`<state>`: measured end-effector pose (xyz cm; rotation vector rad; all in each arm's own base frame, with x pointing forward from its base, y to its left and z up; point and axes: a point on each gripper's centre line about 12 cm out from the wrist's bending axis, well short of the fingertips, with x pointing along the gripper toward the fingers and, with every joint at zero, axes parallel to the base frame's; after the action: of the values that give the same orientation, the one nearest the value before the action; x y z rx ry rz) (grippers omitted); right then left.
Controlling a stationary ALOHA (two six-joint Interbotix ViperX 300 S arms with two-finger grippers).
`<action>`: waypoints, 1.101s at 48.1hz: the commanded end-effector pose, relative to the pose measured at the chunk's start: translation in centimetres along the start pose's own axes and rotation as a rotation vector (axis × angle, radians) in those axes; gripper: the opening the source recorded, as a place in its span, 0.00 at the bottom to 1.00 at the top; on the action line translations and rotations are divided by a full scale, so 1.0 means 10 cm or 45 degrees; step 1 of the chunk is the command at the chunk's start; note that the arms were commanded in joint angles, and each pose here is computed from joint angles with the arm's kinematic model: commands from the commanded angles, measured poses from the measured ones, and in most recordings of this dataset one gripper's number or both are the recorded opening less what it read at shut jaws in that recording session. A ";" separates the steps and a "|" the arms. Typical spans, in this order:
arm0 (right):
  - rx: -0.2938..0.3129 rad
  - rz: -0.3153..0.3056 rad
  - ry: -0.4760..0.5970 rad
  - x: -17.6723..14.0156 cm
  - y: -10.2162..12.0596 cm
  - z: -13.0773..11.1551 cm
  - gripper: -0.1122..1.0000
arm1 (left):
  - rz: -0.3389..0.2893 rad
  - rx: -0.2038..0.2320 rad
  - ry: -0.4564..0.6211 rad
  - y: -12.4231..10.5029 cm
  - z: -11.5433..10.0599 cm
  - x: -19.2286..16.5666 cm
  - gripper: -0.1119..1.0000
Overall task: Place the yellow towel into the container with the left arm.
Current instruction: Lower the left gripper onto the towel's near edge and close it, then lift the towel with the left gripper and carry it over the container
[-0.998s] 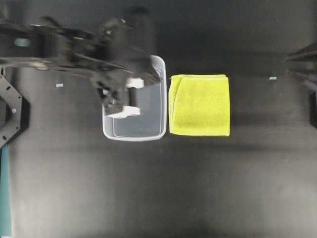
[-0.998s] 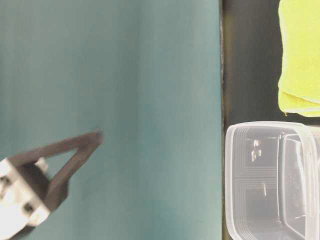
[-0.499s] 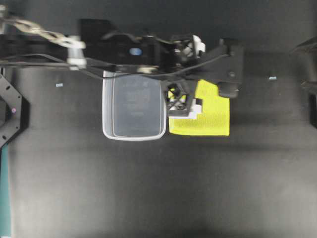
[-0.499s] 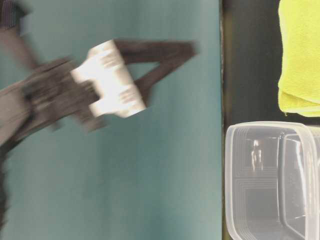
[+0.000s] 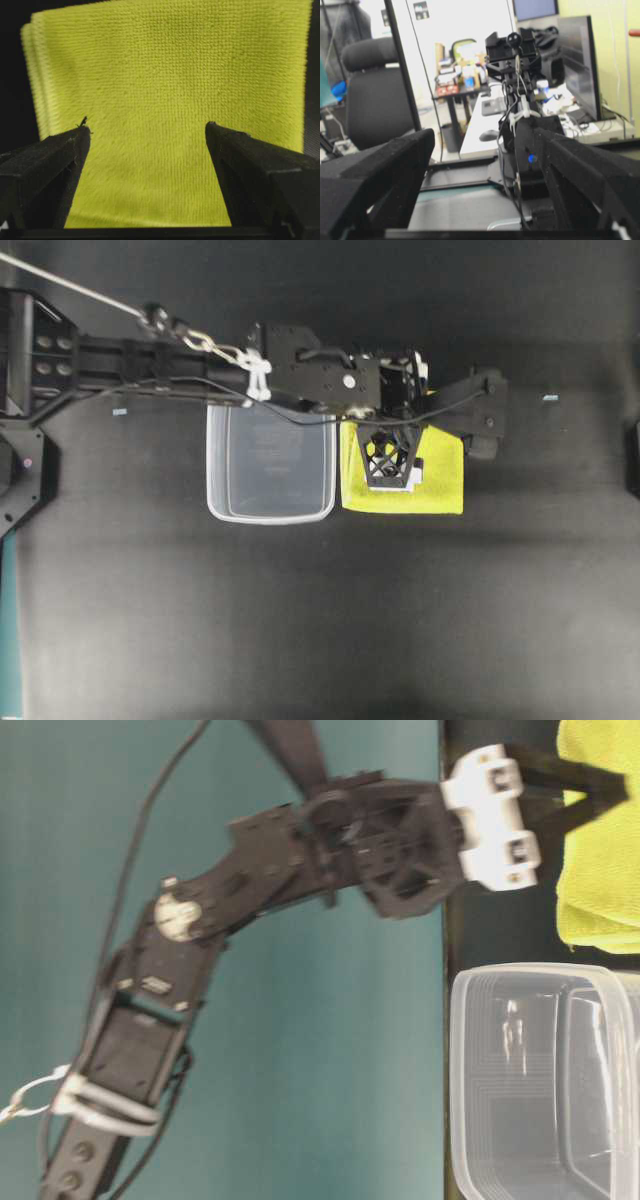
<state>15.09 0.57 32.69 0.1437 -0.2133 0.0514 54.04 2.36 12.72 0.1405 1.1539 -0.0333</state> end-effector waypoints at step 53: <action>0.007 -0.008 -0.021 0.00 -0.01 0.05 0.79 | 0.014 0.039 -0.157 -0.07 0.40 -0.93 0.16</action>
<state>15.02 0.45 32.64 0.1520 -0.2121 0.0448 54.07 1.06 16.28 0.1625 1.1339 -0.0554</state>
